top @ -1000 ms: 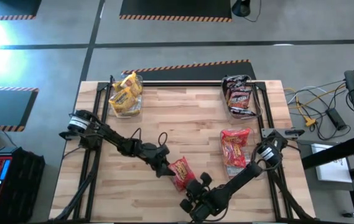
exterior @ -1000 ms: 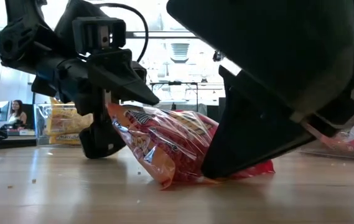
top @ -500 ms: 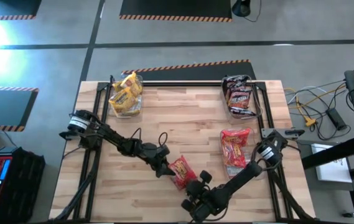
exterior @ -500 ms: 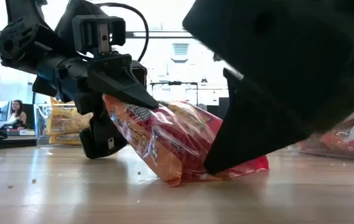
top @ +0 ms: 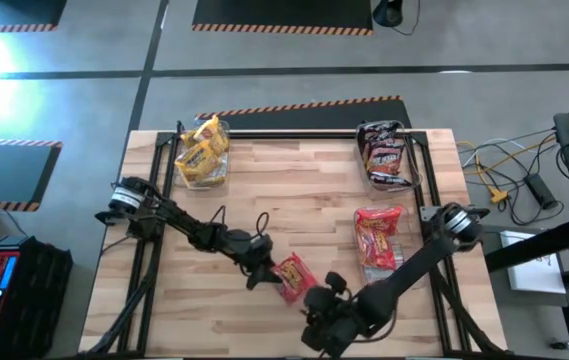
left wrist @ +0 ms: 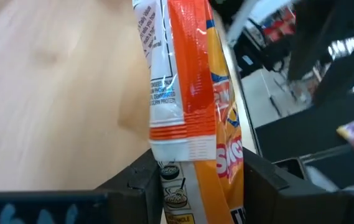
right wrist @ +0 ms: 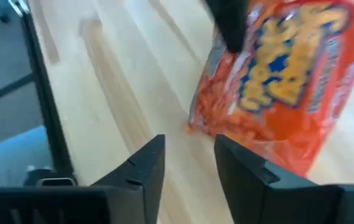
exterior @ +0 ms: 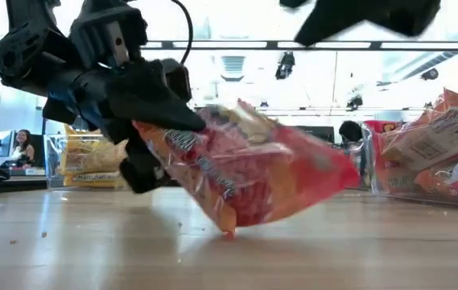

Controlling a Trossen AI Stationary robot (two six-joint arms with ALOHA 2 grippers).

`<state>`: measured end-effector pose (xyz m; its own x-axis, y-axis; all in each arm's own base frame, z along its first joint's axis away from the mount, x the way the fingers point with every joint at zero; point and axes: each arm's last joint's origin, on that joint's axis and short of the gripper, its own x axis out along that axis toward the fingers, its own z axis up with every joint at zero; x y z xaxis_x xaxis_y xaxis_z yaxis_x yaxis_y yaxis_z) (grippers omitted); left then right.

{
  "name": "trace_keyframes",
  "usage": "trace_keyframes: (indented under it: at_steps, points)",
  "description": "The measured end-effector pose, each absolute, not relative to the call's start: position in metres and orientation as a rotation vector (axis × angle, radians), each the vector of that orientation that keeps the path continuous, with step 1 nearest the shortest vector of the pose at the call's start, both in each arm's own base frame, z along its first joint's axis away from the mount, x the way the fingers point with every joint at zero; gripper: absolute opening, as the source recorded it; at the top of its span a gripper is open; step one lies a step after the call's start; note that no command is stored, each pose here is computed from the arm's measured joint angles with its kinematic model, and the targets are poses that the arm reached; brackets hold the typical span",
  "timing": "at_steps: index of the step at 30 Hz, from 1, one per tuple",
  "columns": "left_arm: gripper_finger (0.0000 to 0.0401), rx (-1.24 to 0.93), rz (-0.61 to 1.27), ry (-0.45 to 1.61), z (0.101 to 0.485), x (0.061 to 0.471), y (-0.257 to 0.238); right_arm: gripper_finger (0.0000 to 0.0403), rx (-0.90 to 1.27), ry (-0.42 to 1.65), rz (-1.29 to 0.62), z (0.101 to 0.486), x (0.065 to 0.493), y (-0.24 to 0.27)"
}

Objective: Sort Maruchan noodles
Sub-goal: Put the orange noodle pack into the bottom transparent bin

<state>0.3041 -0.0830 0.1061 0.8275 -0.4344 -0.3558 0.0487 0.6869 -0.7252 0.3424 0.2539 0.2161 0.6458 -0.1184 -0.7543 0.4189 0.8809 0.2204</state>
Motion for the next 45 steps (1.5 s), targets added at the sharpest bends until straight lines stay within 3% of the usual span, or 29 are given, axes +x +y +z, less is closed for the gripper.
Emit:
trace_keyframes:
  at_steps: [13, 24, 45]
  points:
    - [0.0129, -0.365, -0.502, 0.361, 0.119, 0.297, -0.113, 0.0204, 0.488, 0.701, -0.280, 0.292, 0.320, 0.226]
    - [0.0129, -0.267, -0.518, 0.220, 0.134, 0.297, -0.124, 0.0243, 0.479, 0.772, -0.270, 0.286, 0.327, 0.217]
    - [0.0129, -0.061, -0.499, 0.052, 0.162, 0.320, -0.133, 0.0231, 0.439, 0.764, -0.139, 0.290, 0.332, 0.221]
